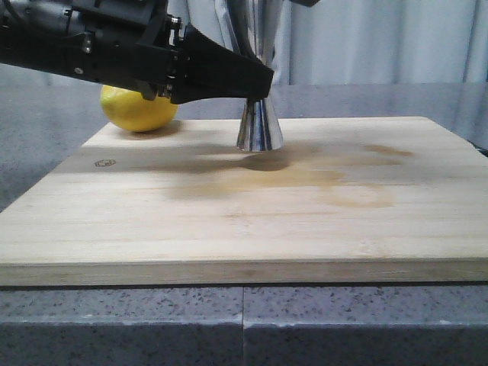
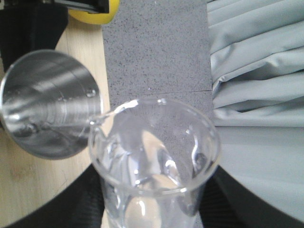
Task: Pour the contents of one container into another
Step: 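Tilt the cup with the right gripper, pouring liquid into the jigger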
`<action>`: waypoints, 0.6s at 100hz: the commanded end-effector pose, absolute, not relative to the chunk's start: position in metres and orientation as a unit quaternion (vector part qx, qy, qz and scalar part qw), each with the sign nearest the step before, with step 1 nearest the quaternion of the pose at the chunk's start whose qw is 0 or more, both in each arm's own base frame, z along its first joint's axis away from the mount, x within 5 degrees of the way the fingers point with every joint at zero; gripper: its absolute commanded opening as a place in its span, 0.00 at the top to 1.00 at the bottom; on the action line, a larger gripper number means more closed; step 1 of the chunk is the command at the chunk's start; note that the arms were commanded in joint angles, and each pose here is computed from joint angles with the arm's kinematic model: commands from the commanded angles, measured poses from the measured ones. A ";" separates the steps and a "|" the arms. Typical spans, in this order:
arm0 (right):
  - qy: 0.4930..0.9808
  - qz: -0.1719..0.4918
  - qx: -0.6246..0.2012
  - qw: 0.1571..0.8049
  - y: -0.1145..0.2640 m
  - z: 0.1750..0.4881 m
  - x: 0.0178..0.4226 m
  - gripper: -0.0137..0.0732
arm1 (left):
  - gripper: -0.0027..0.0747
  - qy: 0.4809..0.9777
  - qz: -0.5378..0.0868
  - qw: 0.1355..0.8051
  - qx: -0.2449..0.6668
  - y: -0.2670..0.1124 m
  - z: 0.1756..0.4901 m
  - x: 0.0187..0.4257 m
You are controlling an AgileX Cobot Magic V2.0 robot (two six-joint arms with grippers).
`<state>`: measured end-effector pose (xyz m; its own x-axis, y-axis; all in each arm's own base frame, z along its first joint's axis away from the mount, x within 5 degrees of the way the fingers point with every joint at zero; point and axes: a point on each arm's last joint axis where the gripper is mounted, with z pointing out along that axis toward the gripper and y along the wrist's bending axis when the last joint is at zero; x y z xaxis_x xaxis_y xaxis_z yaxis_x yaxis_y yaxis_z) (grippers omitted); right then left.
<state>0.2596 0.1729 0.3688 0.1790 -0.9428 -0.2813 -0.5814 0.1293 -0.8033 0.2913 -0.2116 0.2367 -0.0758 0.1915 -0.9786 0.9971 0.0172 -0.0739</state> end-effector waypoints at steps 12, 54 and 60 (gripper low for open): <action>0.576 -0.221 -0.613 0.494 0.170 0.397 0.256 0.55 | 0.76 0.523 -0.491 0.476 0.509 -0.212 0.271 0.287; 0.560 -0.238 -0.623 0.491 0.170 0.397 0.256 0.55 | 0.76 0.523 -0.491 0.476 0.509 -0.212 0.271 0.287; 0.557 -0.241 -0.626 0.490 0.170 0.397 0.256 0.55 | 0.76 0.523 -0.491 0.476 0.509 -0.212 0.271 0.287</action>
